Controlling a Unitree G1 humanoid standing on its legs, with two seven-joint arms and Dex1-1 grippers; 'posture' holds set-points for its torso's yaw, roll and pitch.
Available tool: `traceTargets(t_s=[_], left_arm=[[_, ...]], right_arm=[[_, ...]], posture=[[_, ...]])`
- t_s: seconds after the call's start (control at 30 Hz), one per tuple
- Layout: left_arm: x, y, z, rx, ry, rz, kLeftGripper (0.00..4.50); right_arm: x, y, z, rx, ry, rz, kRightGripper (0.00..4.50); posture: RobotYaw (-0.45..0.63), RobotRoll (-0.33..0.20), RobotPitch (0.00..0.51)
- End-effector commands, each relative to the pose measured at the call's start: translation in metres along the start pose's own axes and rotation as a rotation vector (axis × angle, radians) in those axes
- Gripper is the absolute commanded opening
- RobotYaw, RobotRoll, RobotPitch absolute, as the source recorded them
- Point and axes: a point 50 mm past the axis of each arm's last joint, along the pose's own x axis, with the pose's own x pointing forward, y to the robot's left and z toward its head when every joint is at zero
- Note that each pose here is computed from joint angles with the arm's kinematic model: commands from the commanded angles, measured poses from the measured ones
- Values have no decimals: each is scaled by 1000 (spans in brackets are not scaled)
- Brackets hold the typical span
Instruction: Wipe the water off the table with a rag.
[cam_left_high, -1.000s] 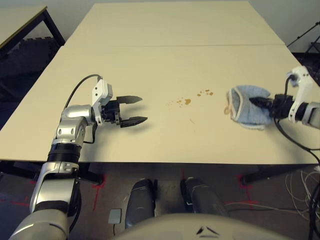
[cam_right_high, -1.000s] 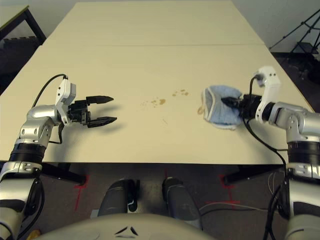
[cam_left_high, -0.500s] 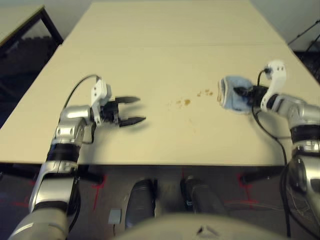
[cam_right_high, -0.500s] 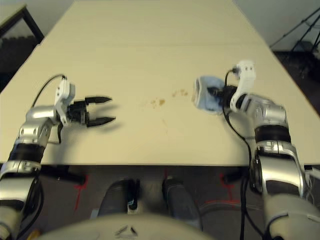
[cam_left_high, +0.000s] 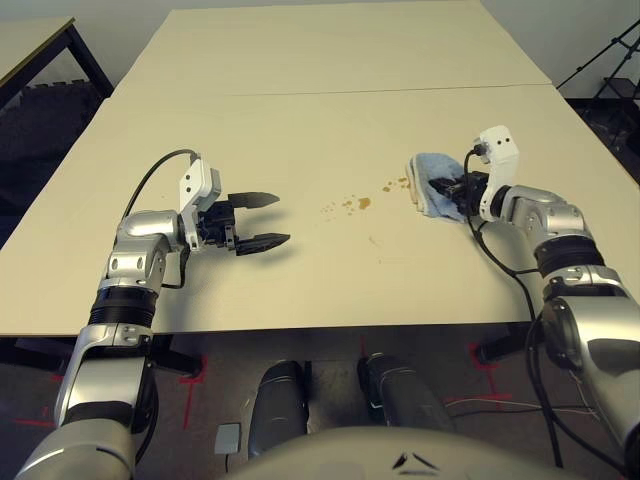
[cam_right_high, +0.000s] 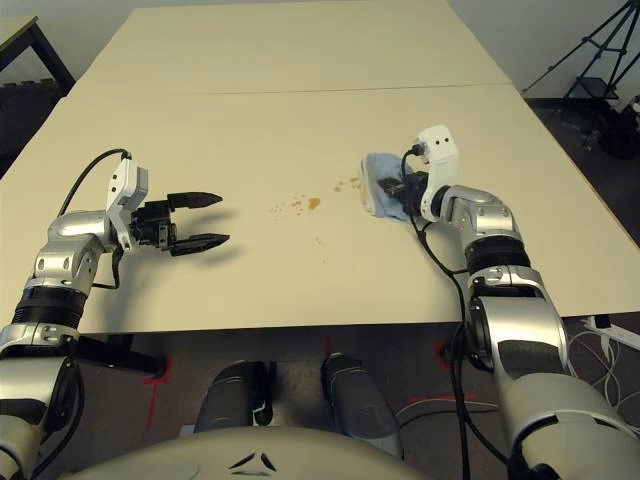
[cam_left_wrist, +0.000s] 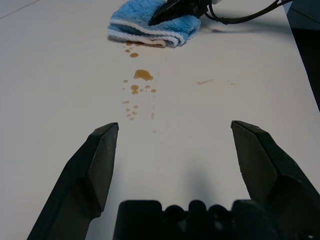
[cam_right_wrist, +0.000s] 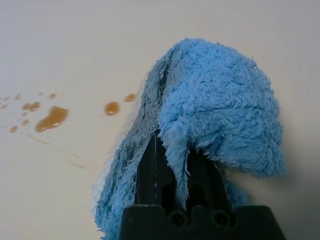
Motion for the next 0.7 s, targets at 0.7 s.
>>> traceTargets(t_s=[0.7], left_arm=[[-6, -4, -6, -4, 24, 19, 4500]], right_arm=[[-40, -34, -19, 5, 82, -161, 14]], posture=[[-153, 0, 102]])
